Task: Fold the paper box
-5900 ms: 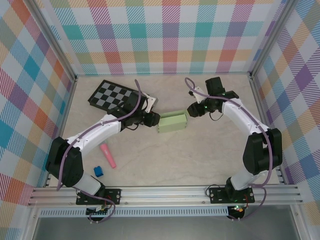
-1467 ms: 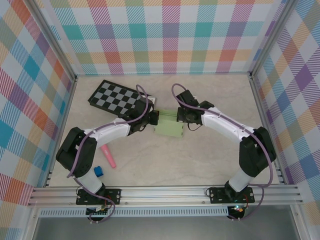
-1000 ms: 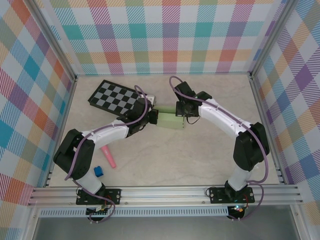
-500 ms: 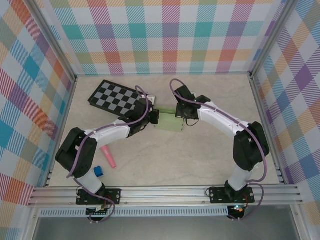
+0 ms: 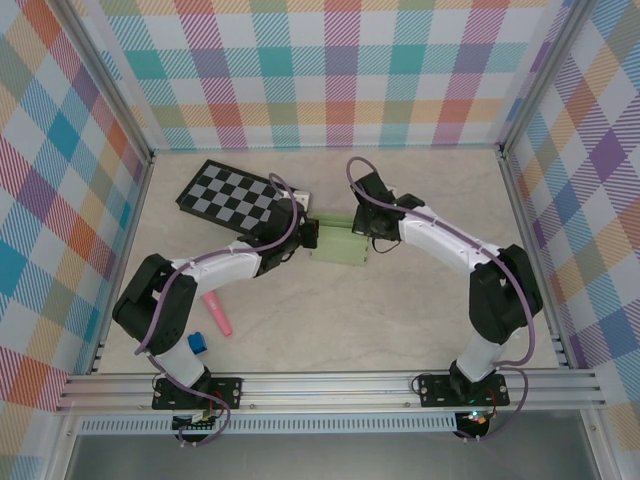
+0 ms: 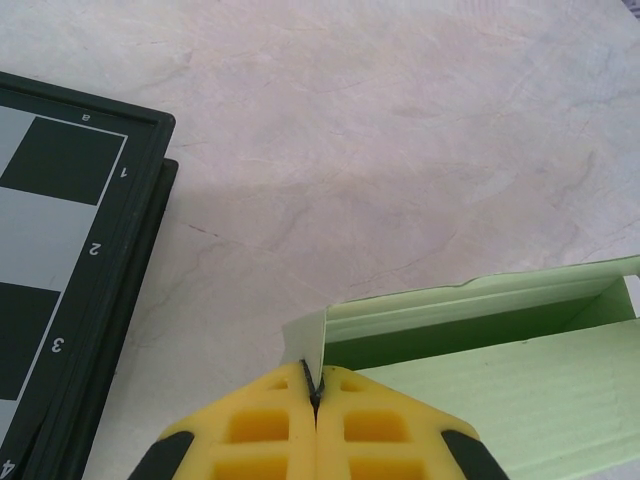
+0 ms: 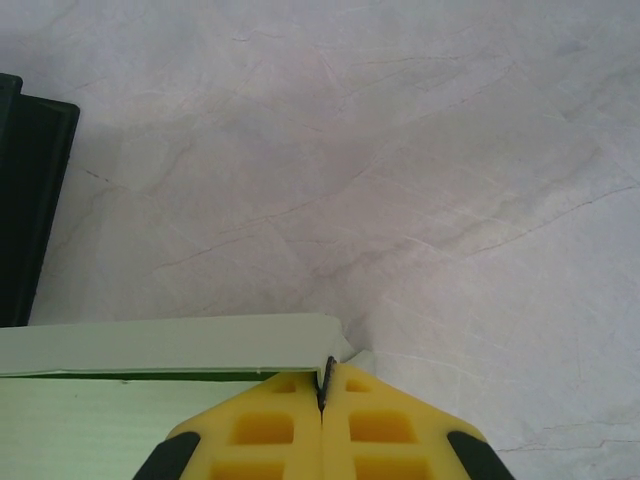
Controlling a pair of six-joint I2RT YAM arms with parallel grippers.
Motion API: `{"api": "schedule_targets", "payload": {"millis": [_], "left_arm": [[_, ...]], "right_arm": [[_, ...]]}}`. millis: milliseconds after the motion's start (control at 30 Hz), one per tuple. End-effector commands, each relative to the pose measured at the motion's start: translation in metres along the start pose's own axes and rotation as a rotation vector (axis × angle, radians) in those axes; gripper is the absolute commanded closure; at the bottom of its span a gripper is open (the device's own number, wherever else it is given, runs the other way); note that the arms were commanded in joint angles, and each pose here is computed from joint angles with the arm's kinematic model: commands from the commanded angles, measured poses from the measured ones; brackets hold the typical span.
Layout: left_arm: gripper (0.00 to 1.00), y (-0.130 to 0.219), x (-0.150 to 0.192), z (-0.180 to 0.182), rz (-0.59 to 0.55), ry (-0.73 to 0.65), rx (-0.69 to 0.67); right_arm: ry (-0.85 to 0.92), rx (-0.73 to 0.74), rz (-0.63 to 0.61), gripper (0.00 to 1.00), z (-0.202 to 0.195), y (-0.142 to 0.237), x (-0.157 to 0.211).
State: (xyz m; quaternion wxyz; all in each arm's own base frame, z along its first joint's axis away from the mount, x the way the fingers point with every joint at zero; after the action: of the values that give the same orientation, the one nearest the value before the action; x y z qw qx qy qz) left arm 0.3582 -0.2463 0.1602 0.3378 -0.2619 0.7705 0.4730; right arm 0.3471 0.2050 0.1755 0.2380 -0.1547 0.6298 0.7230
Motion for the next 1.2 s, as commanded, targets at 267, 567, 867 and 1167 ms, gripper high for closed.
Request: {"api": "schedule_targets", "payload": {"millis": [267,567,867,1167], "left_arm": [[1.00,-0.002,0.021,-0.027,-0.014,-0.044,0.139],[0.95,-0.001,0.030,-0.019,-0.006,-0.092,0.106],[0.71,0.008,0.019,-0.020,-0.042,-0.077,0.116],[0.00,0.052,-0.015,-0.032,-0.157,-0.108,0.216]], "right_arm": [[0.021,-0.076,0.037,1.00,-0.005,-0.002,0.035],[0.069,-0.043,-0.025,1.00,-0.016,-0.006,0.040],[0.114,-0.012,-0.081,1.00,-0.023,-0.008,0.039],[0.138,-0.028,-0.109,1.00,-0.022,-0.010,0.039]]}}
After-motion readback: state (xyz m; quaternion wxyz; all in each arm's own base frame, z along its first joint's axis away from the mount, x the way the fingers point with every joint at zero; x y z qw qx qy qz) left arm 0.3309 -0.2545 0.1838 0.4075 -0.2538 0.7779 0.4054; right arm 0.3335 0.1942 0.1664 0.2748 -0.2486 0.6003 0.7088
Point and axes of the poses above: each hand's point on the last joint's axis, 136 mm out from that joint toward the fingers, its own y axis back along the fingers, its own z axis along the line the jaws close on, x = y × z, the point moved 5 cm from there along y, back along the fingers, and after that the axes turned 4 degrees about y, right-handed, at the moved point
